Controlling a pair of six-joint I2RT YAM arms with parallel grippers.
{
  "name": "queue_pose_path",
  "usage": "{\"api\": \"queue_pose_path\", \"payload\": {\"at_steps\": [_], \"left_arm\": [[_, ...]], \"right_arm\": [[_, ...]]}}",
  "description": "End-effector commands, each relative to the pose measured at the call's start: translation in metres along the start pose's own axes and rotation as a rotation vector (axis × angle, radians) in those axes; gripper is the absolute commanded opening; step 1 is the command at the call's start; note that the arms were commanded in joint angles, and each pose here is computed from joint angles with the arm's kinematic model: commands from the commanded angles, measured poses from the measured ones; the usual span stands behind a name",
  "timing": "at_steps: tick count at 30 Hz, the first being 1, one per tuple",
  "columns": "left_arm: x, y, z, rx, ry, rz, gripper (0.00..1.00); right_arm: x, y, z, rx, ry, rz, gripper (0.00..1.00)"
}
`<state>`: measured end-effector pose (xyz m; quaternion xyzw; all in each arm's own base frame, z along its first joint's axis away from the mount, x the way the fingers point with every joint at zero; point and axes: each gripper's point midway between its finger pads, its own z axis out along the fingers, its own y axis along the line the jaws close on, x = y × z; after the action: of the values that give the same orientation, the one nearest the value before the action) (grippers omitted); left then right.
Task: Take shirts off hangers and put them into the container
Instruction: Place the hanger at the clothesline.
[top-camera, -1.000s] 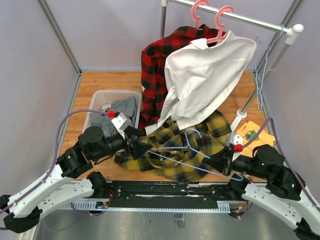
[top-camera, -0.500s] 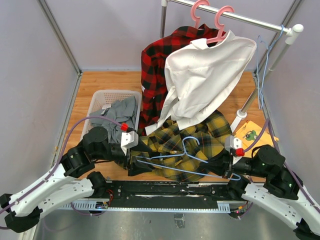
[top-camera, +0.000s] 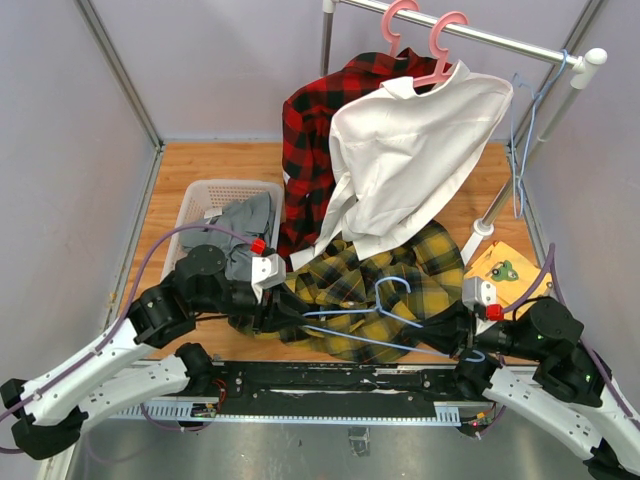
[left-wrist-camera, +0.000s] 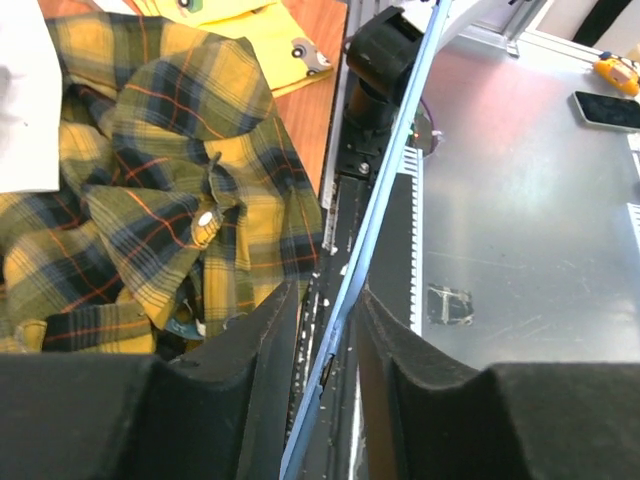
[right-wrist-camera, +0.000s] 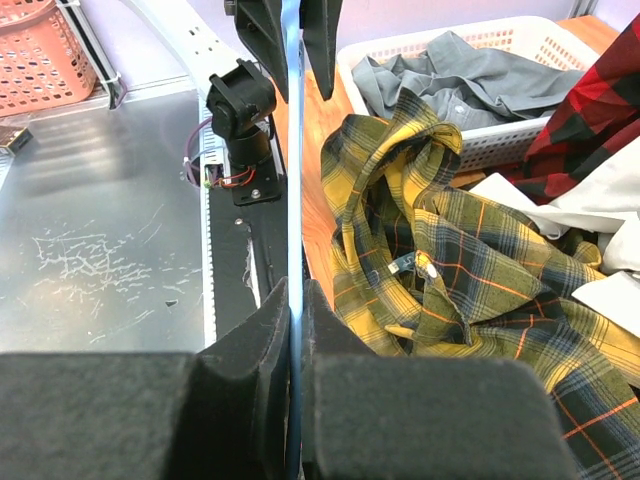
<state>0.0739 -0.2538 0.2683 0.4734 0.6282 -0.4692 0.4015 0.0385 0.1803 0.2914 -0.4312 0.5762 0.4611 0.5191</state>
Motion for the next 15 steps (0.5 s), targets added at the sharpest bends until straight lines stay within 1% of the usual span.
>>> {"api": "queue_pose_path", "payload": {"at_steps": [1, 4, 5, 6, 7, 9, 10, 11, 12, 13, 15], "left_arm": [[-0.016, 0.004, -0.006, -0.045, -0.058, 0.023, 0.28], [-0.020, 0.003, -0.010, -0.056, -0.074, 0.037, 0.11], [-0.021, 0.003, -0.011, -0.060, -0.080, 0.041, 0.07], [-0.022, 0.003, -0.012, -0.064, -0.083, 0.044, 0.04], [-0.023, 0.003, -0.014, -0.069, -0.086, 0.045, 0.01], [-0.027, 0.001, -0.017, -0.072, -0.096, 0.050, 0.01], [-0.028, 0.000, -0.018, -0.069, -0.103, 0.053, 0.01], [-0.030, -0.002, -0.020, -0.064, -0.112, 0.057, 0.00], [-0.033, -0.004, -0.022, -0.063, -0.124, 0.068, 0.00], [-0.036, -0.005, -0.024, -0.063, -0.135, 0.078, 0.01], [-0.044, -0.005, -0.027, -0.075, -0.156, 0.094, 0.00]], "right_arm": [[-0.005, -0.009, 0.000, 0.042, -0.033, -0.040, 0.01], [-0.005, -0.014, 0.001, 0.071, -0.031, -0.039, 0.01], [-0.005, -0.016, 0.001, 0.080, -0.032, -0.040, 0.01], [-0.006, -0.018, 0.000, 0.091, -0.036, -0.042, 0.03], [-0.007, -0.020, 0.001, 0.104, -0.043, -0.045, 0.10], [-0.008, -0.027, 0.002, 0.138, -0.055, -0.043, 0.16], [-0.010, -0.028, 0.002, 0.143, -0.061, -0.045, 0.22], [-0.010, -0.030, 0.003, 0.148, -0.062, -0.045, 0.25], [-0.009, -0.031, 0.004, 0.156, -0.061, -0.040, 0.26], [-0.008, -0.033, 0.004, 0.167, -0.057, -0.036, 0.30], [-0.006, -0.039, 0.003, 0.199, -0.054, -0.032, 0.50]]}}
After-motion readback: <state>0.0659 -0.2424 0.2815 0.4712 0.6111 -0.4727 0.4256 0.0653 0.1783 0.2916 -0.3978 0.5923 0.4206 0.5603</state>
